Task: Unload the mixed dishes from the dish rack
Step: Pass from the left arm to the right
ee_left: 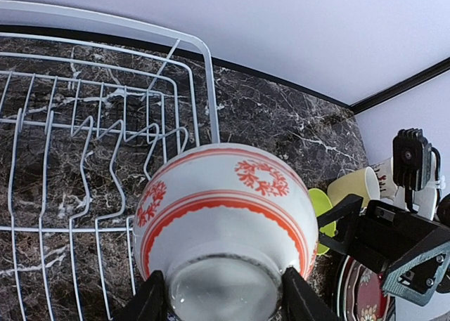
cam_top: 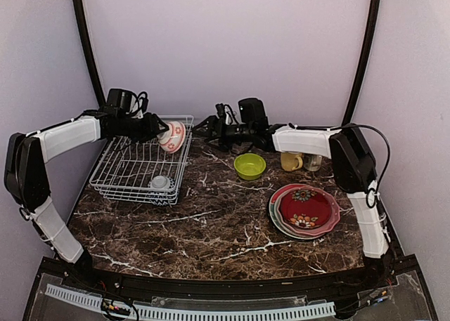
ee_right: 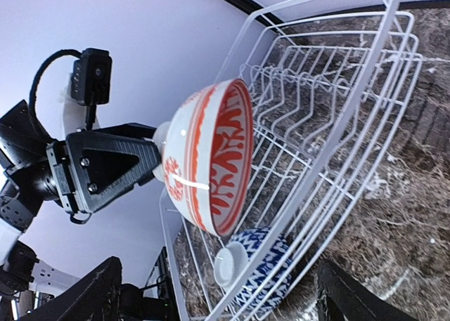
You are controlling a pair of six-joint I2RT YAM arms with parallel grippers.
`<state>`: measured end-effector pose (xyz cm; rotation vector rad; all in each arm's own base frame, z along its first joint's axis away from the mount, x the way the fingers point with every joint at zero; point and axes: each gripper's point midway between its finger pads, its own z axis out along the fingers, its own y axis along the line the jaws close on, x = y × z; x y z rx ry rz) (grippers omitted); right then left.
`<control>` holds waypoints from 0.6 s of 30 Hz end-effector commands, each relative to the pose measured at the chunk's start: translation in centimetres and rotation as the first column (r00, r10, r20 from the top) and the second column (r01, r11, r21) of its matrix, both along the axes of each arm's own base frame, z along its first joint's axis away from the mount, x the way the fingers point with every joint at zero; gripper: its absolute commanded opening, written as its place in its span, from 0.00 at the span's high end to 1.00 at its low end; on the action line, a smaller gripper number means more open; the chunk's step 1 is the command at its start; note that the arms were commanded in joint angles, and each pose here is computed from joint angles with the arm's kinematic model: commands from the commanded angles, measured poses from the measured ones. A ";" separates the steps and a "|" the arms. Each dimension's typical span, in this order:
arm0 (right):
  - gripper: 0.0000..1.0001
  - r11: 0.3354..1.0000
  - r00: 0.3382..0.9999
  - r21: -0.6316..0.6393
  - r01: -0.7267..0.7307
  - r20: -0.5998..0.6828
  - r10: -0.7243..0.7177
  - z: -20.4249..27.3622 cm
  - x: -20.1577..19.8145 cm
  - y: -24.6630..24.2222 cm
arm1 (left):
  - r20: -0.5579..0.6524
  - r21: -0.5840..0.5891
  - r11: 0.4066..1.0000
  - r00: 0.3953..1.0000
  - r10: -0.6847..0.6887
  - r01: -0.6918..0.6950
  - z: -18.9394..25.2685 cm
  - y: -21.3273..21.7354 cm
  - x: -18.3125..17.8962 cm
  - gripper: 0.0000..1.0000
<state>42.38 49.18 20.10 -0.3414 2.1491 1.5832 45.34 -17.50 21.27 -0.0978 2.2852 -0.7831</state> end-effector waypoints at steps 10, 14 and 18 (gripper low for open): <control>0.13 0.935 0.968 0.257 -0.246 0.107 0.226 4.4 -1.9 3.5 | 0.112 -0.119 0.985 0.987 -0.115 0.128 4.8 -4.0 -2.0 0.78; 0.26 0.904 0.957 0.315 -0.289 0.117 0.265 4.8 -2.7 3.5 | 0.109 -0.135 0.980 0.985 -0.134 0.148 4.6 -4.9 -2.3 0.78; 0.46 0.880 0.947 0.350 -0.320 0.133 0.291 5.4 -3.4 3.5 | 0.107 -0.173 0.969 0.982 -0.157 0.174 4.5 -5.8 -2.5 0.78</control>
